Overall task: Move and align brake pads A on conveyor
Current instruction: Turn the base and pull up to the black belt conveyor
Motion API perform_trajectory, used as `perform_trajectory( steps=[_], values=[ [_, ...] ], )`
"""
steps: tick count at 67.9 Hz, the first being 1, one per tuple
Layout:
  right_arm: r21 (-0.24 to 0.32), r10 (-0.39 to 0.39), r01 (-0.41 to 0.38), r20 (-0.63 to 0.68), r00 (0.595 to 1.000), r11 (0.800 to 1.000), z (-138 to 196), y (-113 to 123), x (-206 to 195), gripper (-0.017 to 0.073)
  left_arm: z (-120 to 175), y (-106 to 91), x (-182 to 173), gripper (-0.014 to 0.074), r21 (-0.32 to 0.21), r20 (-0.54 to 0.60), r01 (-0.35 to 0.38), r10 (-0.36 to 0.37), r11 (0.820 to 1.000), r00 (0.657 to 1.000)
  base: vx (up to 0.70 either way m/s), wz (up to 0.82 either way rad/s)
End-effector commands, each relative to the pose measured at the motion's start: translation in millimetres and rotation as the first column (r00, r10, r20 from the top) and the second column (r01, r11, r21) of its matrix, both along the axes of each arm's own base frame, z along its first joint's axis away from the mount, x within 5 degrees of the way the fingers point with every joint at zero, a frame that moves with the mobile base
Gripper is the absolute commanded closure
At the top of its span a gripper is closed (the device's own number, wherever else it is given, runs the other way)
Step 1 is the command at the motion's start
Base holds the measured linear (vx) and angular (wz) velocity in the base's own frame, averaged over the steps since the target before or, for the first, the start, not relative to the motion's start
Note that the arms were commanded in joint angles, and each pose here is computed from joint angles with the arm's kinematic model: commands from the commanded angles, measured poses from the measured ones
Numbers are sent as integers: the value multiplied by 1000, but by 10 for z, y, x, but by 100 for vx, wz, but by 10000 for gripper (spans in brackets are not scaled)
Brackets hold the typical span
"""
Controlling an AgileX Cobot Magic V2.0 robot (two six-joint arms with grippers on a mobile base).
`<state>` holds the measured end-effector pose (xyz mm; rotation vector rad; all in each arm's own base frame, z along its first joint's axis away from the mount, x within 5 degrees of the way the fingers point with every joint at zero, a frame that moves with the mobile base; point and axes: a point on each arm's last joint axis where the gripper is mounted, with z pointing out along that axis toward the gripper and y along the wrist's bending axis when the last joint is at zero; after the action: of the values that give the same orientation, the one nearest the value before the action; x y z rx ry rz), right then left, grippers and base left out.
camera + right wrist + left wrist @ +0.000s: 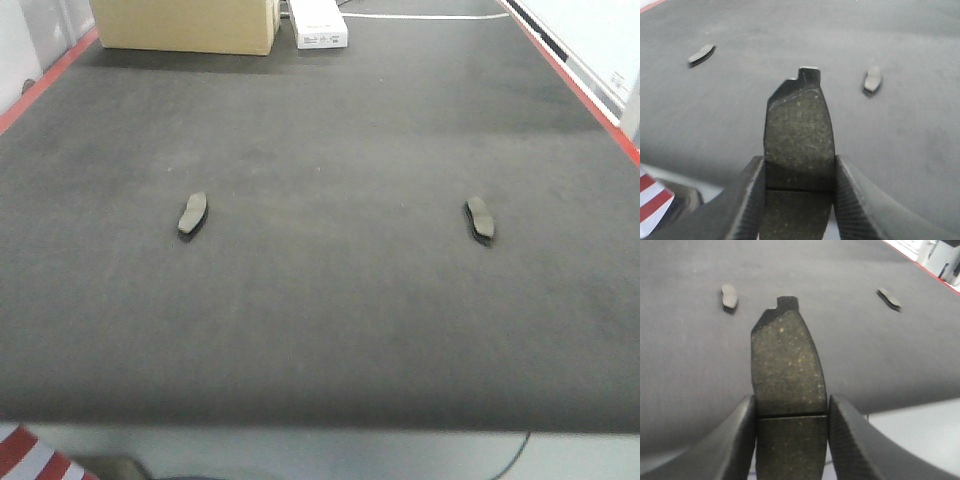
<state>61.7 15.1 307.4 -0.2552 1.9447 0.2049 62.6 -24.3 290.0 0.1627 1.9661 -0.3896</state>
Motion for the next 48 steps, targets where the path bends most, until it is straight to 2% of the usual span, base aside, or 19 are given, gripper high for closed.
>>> perform_trajectory(
  steps=[1, 48],
  values=[
    [14, 8, -9, 108, 994, 1000, 161, 10, 23, 564, 168, -17, 24, 599, -45, 103, 9, -4, 999, 995, 38, 3],
    [14, 8, -9, 108, 994, 1000, 161, 10, 23, 564, 168, -17, 24, 599, -45, 103, 9, -4, 999, 995, 29, -3]
  ],
)
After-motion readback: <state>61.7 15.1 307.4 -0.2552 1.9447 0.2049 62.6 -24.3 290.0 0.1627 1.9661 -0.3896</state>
